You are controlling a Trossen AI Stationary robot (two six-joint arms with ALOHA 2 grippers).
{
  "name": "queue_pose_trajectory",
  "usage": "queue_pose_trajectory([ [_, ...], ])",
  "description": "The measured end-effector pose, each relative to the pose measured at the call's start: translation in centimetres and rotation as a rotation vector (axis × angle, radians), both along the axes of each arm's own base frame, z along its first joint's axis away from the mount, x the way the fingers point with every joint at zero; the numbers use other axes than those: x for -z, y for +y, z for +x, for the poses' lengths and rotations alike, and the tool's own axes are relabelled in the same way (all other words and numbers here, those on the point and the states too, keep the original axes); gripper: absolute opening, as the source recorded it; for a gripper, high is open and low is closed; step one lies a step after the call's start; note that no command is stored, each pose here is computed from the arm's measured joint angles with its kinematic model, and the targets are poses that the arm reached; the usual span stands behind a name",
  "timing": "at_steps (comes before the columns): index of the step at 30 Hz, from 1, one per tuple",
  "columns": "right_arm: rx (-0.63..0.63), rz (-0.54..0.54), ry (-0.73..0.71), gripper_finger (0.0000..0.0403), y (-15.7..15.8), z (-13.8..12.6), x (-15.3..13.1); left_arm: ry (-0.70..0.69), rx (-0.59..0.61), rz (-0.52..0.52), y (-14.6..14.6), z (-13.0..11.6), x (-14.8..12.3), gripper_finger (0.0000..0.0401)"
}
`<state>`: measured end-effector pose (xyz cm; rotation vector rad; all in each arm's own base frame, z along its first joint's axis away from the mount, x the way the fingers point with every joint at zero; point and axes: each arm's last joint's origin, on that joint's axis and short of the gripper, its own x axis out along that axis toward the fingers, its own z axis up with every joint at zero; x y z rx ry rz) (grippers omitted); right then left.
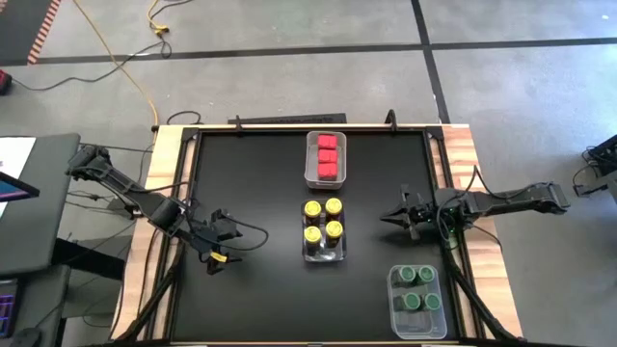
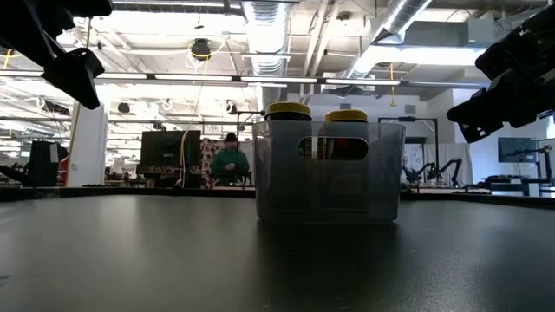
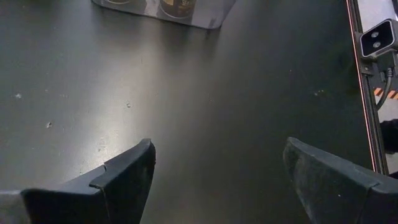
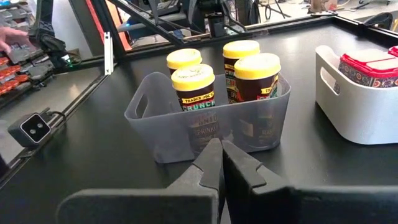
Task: Sort spices by type
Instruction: Return to Home Position
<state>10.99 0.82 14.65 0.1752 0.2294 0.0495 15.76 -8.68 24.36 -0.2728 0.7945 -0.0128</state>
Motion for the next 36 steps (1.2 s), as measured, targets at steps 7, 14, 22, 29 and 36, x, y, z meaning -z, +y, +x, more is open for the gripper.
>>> queue_pose_trajectory([
  [7,0.000,0.000,0.001,0.0036,0.0,0.0,0.0,-0.005,-0.002,0.004,0.0,0.0,0.0,0.0340],
  [14,-0.001,0.000,0.001,0.0036,0.0,0.0,0.0,-0.027,-0.008,0.036,0.1,0.1,-0.1,0.0340],
  [22,-0.001,0.000,0.001,0.0036,0.0,0.0,0.0,-0.122,-0.037,0.082,0.0,0.6,-0.7,0.0340],
  [29,-0.002,0.000,0.001,0.0036,0.0,0.0,0.0,-0.250,0.030,0.180,-0.2,1.2,-1.6,0.0340],
  [36,-0.002,0.000,0.001,0.0036,0.0,0.0,0.0,-0.313,0.090,0.241,-0.4,1.5,-2.1,0.0340],
])
